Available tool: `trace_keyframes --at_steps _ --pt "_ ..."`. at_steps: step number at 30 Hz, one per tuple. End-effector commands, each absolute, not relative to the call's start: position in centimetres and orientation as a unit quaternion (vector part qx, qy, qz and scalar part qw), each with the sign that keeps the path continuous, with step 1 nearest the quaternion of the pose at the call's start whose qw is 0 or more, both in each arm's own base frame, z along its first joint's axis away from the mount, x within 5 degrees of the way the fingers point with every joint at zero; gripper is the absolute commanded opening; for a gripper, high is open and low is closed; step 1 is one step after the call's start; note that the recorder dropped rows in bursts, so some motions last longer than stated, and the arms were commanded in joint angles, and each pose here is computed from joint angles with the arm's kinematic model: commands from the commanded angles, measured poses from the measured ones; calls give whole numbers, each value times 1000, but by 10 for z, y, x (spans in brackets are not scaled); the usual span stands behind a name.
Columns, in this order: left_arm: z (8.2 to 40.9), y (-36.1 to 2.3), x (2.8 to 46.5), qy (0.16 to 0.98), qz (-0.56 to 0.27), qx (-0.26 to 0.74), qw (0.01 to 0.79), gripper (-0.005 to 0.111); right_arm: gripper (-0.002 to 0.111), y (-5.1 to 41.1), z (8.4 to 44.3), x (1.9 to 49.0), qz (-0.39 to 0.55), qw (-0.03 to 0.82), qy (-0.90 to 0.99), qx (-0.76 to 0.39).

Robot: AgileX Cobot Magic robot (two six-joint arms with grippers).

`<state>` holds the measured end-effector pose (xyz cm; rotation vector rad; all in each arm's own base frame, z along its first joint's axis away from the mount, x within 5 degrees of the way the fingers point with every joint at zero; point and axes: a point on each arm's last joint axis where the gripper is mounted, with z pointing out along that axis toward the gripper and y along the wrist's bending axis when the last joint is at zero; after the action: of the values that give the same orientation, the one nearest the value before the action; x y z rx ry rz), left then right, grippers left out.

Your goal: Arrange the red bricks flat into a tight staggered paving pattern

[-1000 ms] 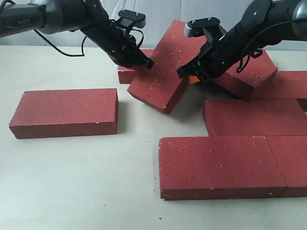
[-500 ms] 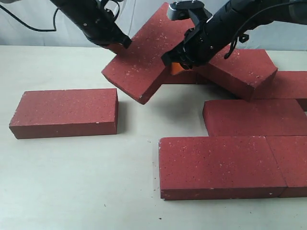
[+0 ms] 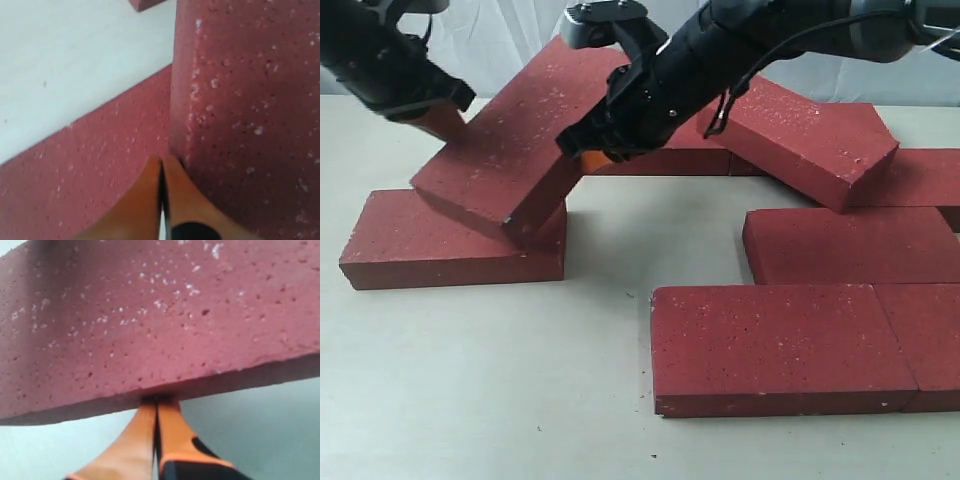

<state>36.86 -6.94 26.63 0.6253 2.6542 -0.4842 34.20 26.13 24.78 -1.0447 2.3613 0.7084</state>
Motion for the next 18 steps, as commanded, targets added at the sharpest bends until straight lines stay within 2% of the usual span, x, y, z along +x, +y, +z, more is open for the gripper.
trace_keyframes --at_steps 1,14,18 --pt "271 -56 335 947 -157 216 178 0 -1 288 255 320 273 230 839 -410" --pt "252 -47 258 961 -145 195 132 0 -1 332 250 256 283 141 798 -513" --pt "240 -39 239 966 -105 217 97 0 -1 342 246 236 287 110 790 -530"
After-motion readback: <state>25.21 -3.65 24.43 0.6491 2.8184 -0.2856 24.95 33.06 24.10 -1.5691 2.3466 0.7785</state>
